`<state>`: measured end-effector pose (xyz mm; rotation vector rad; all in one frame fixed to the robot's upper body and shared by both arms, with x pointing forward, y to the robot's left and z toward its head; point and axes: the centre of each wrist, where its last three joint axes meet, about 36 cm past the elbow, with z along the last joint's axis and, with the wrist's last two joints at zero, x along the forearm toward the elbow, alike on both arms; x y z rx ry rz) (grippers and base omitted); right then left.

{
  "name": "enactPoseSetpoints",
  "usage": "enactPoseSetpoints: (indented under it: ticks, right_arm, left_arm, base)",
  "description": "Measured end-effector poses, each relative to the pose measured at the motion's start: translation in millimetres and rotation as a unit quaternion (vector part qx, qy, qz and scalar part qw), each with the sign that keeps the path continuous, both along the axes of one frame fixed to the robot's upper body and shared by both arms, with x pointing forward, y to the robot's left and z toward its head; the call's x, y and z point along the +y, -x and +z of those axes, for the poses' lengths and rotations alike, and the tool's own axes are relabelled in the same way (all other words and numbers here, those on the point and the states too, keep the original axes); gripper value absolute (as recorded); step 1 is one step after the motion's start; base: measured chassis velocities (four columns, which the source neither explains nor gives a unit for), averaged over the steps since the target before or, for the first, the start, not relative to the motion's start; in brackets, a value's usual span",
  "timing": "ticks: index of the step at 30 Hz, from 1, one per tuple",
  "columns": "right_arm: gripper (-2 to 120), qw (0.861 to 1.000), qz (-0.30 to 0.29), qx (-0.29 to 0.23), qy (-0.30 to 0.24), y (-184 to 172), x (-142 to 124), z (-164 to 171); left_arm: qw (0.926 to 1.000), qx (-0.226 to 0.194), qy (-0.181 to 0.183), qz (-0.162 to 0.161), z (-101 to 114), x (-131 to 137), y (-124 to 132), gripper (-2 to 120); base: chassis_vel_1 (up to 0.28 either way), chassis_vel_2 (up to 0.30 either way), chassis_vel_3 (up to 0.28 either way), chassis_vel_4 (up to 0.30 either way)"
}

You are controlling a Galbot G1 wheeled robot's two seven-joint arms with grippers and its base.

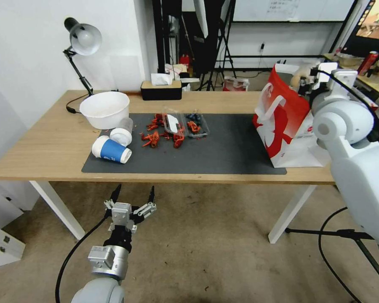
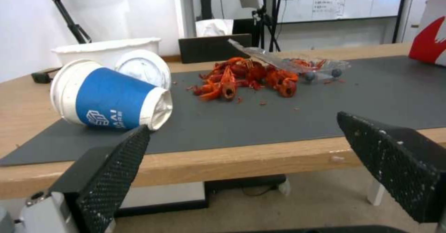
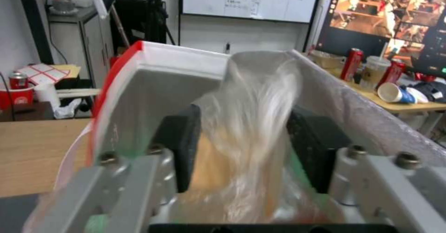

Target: Pick up the trash from the table and place it into the takeout bag.

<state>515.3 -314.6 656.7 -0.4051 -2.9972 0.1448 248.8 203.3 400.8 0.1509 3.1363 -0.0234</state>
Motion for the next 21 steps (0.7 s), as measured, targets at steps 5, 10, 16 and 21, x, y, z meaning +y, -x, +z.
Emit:
enactPoseSetpoints:
  ticks: [5,10,16,21]
  right_arm:
    - [64,1.000,-0.005,-0.003,-0.003,5,-7,2]
    - [84,1.000,-0.002,-0.020,-0.008,11,-11,11]
    - [99,0.999,0.000,-0.032,0.003,17,-10,14]
    - [100,0.998,0.010,-0.058,-0.001,20,-9,15]
  left_arm:
    - [1.0000,-0.001,-0.001,-0.002,1,-1,0,100]
    - [1.0000,-0.001,-0.001,-0.004,2,-2,2,100]
    - [1.0000,-0.003,-0.002,-0.004,3,-2,3,100]
    - [1.0000,-0.004,-0.002,-0.004,3,-2,4,100]
  base:
    - [0.000,0.000,0.000,0.000]
    - [0.000,0.000,0.000,0.000]
    - [0.000,0.000,0.000,0.000]
    - [0.000,0.000,0.000,0.000]
